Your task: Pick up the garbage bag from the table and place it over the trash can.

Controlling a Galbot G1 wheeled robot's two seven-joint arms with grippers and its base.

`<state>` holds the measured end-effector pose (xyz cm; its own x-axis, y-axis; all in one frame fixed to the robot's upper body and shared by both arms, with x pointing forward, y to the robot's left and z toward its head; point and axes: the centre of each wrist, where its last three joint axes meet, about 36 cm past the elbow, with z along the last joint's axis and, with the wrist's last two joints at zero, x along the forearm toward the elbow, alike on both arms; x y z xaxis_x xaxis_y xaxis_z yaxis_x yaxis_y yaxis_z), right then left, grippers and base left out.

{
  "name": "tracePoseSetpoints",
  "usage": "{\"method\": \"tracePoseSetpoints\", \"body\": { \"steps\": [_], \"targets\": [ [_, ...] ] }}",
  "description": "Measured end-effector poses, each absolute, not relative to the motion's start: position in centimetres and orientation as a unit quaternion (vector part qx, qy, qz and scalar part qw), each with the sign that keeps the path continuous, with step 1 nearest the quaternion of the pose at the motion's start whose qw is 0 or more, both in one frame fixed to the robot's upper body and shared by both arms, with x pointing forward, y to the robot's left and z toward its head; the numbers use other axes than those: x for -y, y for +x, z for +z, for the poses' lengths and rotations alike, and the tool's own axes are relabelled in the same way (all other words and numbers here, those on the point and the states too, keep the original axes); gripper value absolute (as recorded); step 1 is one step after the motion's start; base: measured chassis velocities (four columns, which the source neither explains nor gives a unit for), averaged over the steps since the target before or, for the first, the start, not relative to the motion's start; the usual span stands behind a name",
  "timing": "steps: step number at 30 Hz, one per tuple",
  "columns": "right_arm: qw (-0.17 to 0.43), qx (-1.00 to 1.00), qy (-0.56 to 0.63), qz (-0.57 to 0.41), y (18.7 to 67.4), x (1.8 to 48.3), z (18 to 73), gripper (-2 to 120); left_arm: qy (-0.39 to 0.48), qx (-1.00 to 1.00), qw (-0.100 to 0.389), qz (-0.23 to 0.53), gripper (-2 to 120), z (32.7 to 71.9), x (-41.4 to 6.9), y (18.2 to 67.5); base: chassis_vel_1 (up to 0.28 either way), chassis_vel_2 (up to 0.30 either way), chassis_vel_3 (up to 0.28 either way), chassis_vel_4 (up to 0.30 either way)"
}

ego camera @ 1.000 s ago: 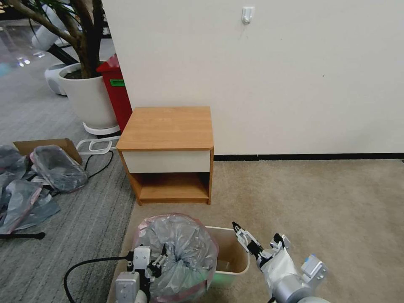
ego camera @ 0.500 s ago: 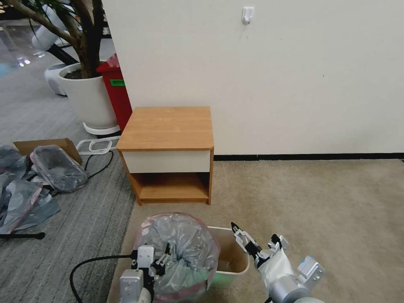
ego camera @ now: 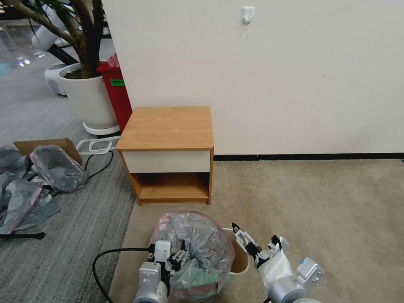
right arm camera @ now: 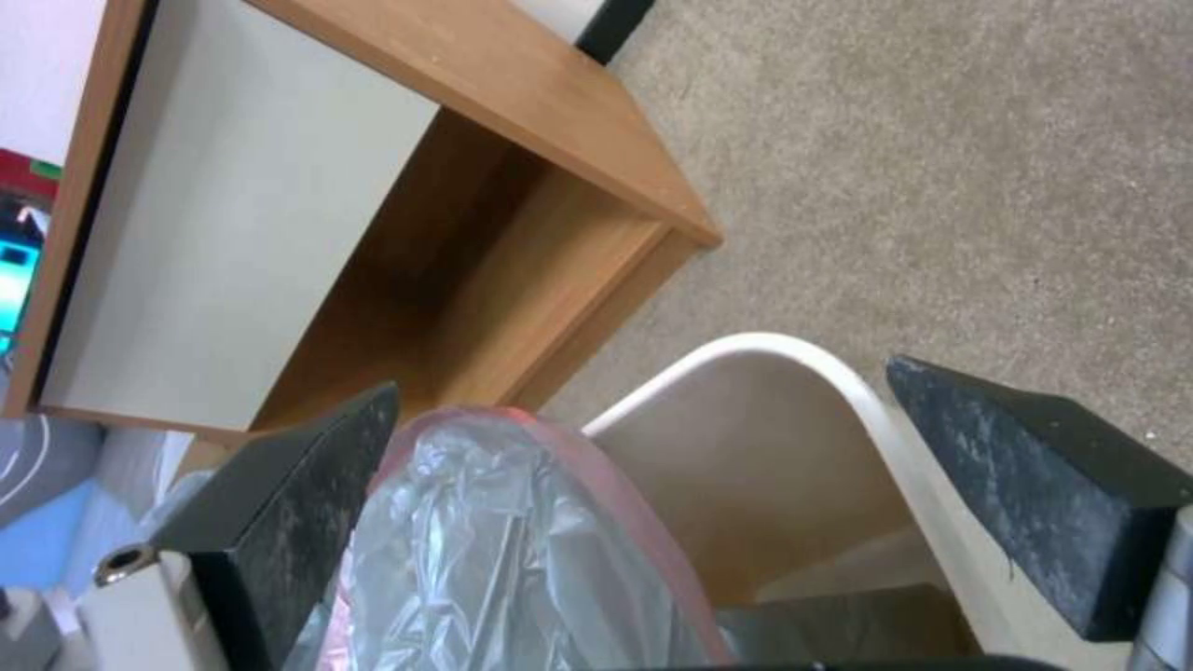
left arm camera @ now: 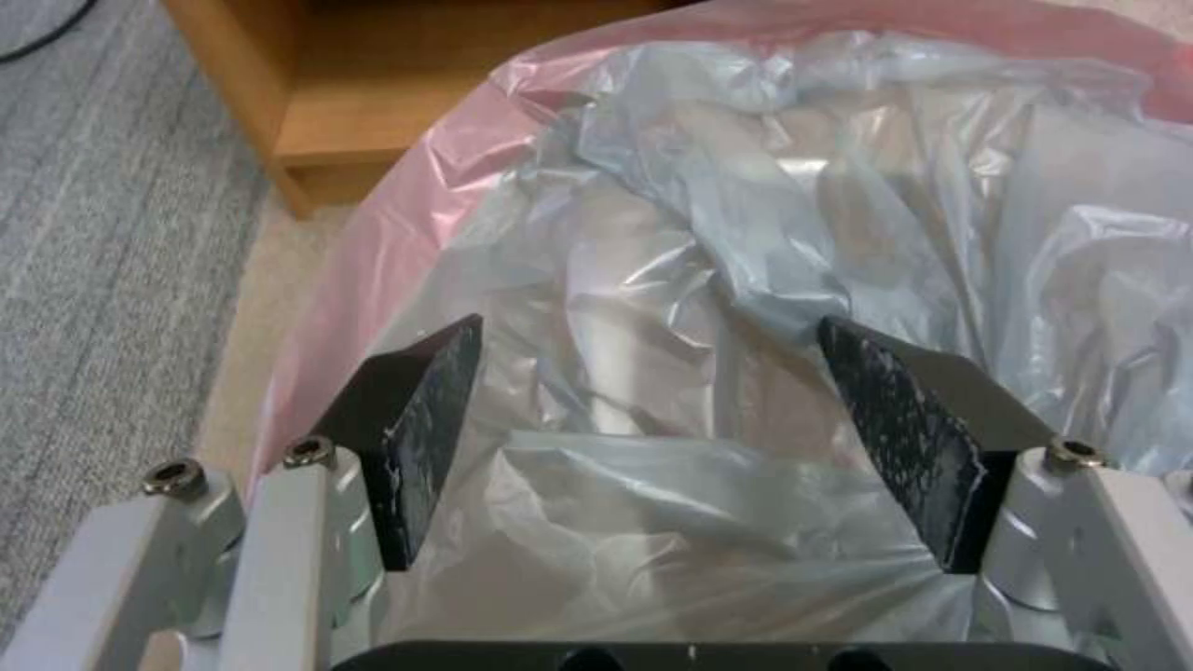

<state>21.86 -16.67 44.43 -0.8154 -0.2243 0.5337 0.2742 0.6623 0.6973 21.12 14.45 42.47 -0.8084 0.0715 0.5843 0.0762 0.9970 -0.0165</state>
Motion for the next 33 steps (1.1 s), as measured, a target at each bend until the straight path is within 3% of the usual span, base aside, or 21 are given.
{"method": "tracePoseSetpoints", "body": {
  "steps": [13, 33],
  "targets": [
    [0.304, 0.861, -0.018, -0.407, 21.8, 16.2, 44.1, 100, -0.011, 0.933, 0.36, 0.03, 72, 44.4, -15.3, 23.7, 0.0, 0.0, 0.0, 0.0],
    [0.303, 0.861, -0.025, -0.408, 21.8, 15.8, 43.4, 100, -0.024, 0.918, 0.394, 0.03, 68, 42.9, -14.4, 25.5, 0.0, 0.0, 0.0, 0.0]
  ]
}}
